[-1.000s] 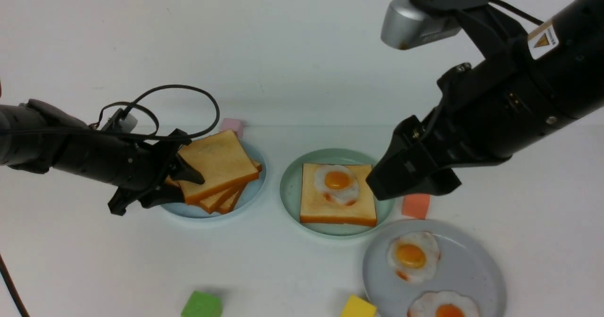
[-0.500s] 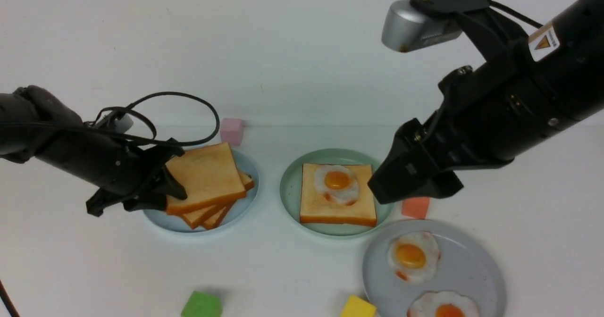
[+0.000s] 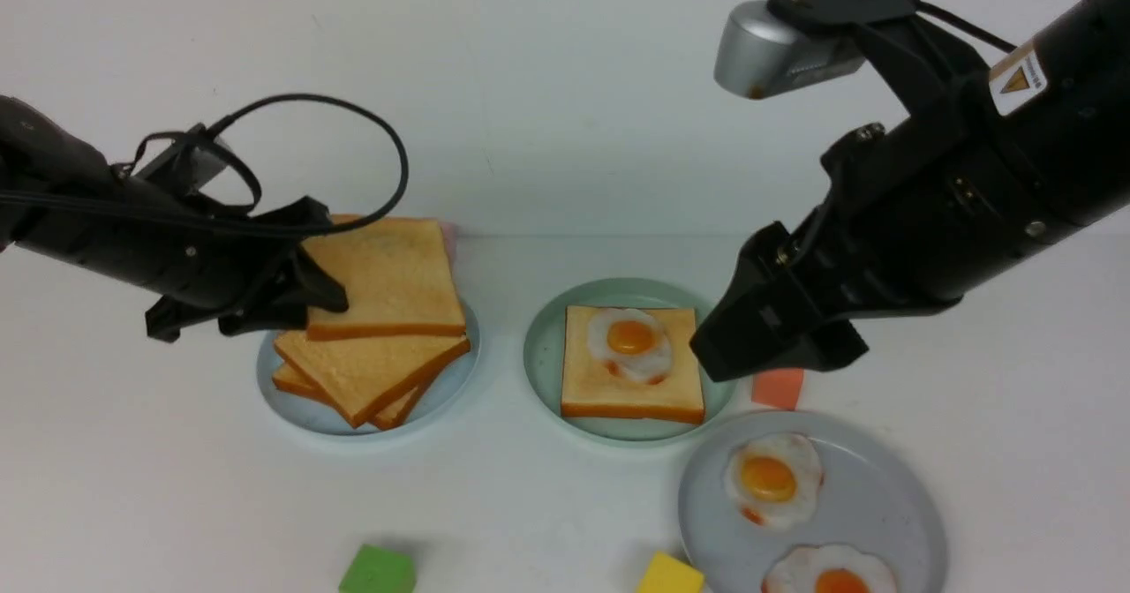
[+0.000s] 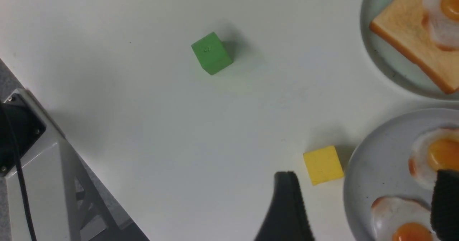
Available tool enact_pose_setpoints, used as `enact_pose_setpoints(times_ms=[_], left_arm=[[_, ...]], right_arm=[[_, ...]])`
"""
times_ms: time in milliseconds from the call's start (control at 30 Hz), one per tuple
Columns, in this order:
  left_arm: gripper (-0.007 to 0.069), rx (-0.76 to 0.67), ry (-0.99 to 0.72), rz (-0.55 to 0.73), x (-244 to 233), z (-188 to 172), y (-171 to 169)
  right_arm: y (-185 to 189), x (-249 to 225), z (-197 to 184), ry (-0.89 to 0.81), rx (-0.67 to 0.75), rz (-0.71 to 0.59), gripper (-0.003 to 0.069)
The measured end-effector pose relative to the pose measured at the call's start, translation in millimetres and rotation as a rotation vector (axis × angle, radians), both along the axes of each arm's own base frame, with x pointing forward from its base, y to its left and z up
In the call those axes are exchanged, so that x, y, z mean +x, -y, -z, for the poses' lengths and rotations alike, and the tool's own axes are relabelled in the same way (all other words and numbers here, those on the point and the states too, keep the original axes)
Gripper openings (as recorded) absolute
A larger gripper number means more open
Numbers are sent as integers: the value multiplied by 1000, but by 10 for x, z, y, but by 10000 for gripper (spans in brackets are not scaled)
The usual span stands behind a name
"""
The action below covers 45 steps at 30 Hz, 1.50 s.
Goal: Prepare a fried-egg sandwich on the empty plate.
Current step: Use the left arm to place a slice of bread on the fried egg in the middle
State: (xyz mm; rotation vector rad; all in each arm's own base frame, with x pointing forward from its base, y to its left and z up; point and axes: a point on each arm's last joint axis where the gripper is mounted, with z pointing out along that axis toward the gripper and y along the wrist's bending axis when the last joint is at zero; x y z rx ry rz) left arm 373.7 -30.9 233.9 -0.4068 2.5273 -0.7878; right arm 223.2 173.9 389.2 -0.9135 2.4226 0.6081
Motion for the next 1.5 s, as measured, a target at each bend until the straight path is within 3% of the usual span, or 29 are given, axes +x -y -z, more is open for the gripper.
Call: enact_pose_setpoints(times_ms=[233, 300, 400, 433, 467, 500, 600, 833, 1500], left_arm=[[191, -130, 116, 212, -40, -122, 389], [188, -146, 138, 279, -75, -127, 635], [181, -163, 129, 325, -98, -54, 894], [181, -164, 117, 349, -91, 45, 1037], [181, -163, 112, 367, -77, 100, 1097], [181, -164, 97, 385, -43, 181, 1170], [181, -181, 81, 391, 103, 332, 1274], [181, -225, 60, 360, 339, 534, 1347], [174, -303, -46, 290, 433, 1052, 1392]], right_arm=[[90, 61, 33, 23, -86, 97, 503], [139, 93, 44, 39, -128, 147, 455], [178, 119, 50, 42, -152, 210, 353], [197, 130, 52, 39, -157, 249, 246], [202, 134, 52, 35, -157, 266, 206], [206, 136, 52, 31, -155, 282, 112], [207, 135, 54, 18, -147, 302, 0], [216, 133, 58, 16, -157, 305, -11], [223, 137, 59, 21, -166, 306, -10]])
